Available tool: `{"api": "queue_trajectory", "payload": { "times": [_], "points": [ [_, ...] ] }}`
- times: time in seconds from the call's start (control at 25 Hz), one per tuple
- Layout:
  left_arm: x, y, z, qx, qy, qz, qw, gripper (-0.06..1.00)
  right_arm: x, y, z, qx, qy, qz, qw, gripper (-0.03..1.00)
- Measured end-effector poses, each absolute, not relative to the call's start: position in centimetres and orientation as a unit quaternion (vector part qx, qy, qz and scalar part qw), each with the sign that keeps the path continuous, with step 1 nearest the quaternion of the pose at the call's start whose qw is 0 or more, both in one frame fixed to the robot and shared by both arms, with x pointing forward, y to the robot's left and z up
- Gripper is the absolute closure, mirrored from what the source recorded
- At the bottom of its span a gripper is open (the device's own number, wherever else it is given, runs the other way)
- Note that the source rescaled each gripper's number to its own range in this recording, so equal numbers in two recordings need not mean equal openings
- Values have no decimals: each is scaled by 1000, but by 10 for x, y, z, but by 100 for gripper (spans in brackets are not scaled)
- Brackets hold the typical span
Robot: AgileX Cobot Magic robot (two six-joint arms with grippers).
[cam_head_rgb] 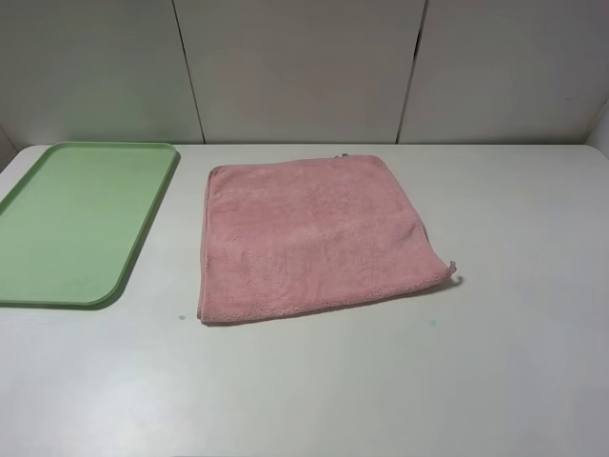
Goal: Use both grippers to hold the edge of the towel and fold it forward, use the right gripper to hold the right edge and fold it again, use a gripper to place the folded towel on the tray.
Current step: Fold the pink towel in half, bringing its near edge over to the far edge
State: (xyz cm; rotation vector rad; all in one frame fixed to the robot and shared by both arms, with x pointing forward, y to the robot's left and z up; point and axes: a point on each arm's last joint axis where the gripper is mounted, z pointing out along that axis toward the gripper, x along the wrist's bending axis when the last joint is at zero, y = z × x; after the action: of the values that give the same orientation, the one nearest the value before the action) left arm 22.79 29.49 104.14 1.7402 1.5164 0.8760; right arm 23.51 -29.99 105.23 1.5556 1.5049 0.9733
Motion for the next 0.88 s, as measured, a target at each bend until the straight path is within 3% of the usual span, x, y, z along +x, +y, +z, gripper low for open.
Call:
{"api": "queue_trajectory", "payload": {
  "times": [0.88],
  "points": [
    [228, 295, 1041, 665, 580, 335, 330, -5, 235, -300, 1052, 608, 588, 380, 375, -3]
  ]
}}
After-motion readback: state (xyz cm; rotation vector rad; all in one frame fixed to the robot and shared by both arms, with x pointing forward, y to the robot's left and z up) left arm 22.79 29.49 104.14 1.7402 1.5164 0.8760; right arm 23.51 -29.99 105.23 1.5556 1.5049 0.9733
